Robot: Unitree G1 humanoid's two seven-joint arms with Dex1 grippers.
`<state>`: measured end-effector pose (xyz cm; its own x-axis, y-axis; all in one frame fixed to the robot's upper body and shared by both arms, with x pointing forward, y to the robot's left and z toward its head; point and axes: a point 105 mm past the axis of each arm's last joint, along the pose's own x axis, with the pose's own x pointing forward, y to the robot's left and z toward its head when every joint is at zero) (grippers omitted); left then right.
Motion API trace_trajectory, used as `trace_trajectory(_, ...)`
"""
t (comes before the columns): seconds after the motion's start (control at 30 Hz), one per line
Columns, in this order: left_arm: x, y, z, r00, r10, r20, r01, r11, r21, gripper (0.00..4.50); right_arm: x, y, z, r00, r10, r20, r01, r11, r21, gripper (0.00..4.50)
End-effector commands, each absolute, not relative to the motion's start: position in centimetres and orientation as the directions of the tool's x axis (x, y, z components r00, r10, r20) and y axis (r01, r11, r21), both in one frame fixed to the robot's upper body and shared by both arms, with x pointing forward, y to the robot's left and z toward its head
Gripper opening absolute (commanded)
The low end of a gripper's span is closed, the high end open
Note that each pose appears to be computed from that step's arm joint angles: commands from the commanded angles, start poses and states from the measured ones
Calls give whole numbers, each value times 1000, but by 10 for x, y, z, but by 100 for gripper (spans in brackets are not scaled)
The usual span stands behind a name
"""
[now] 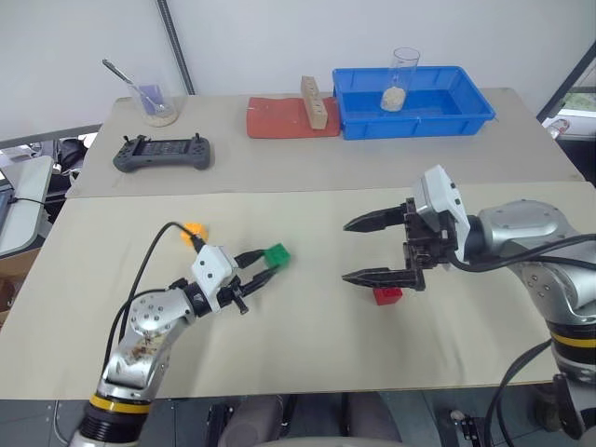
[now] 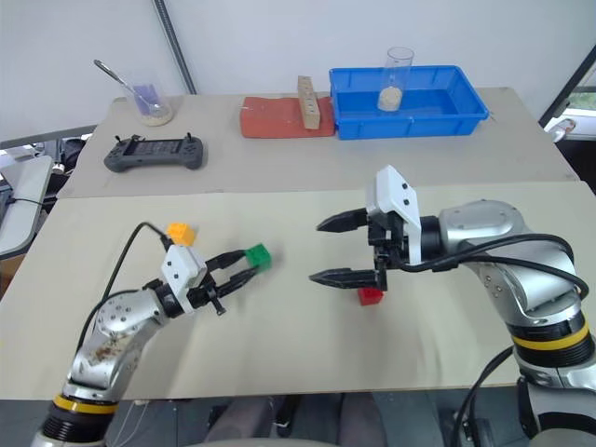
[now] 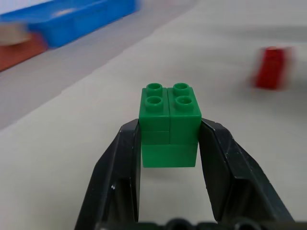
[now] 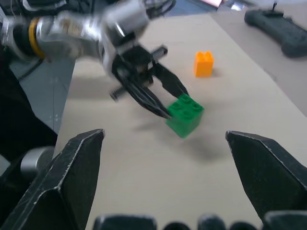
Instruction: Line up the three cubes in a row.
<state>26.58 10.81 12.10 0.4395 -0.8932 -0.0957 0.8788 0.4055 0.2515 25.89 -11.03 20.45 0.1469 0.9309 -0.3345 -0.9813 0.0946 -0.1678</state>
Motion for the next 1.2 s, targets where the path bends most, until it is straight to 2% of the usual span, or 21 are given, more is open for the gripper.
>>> trace_trajectory(0.03, 249, 84, 121, 211, -969, -127, 955, 176, 240, 124, 253, -122, 209, 159, 919, -360, -971, 80, -224, 450)
trace_trajectory(0.17, 252, 63, 117, 118, -984, -135, 968, 83, 238, 124, 248, -137, 198, 178, 894, -412, -972, 93, -217, 450)
trace_trajectory(0.33, 271, 43, 108, 134, -983, -129, 964, 99, 247, 124, 242, -148, 190, 215, 873, -438, -968, 131, -214, 450)
trace_trajectory(0.5, 276, 28, 107, 114, -987, -115, 964, 82, 254, 124, 239, -147, 193, 235, 875, -424, -964, 153, -219, 450)
trace_trajectory(0.77, 271, 24, 91, 118, -986, -121, 967, 87, 238, 124, 243, -148, 193, 263, 866, -426, -956, 177, -232, 450)
trace_trajectory(1.2, 278, 22, 76, 143, -981, -127, 967, 111, 228, 124, 244, -145, 191, 259, 866, -427, -958, 173, -229, 450)
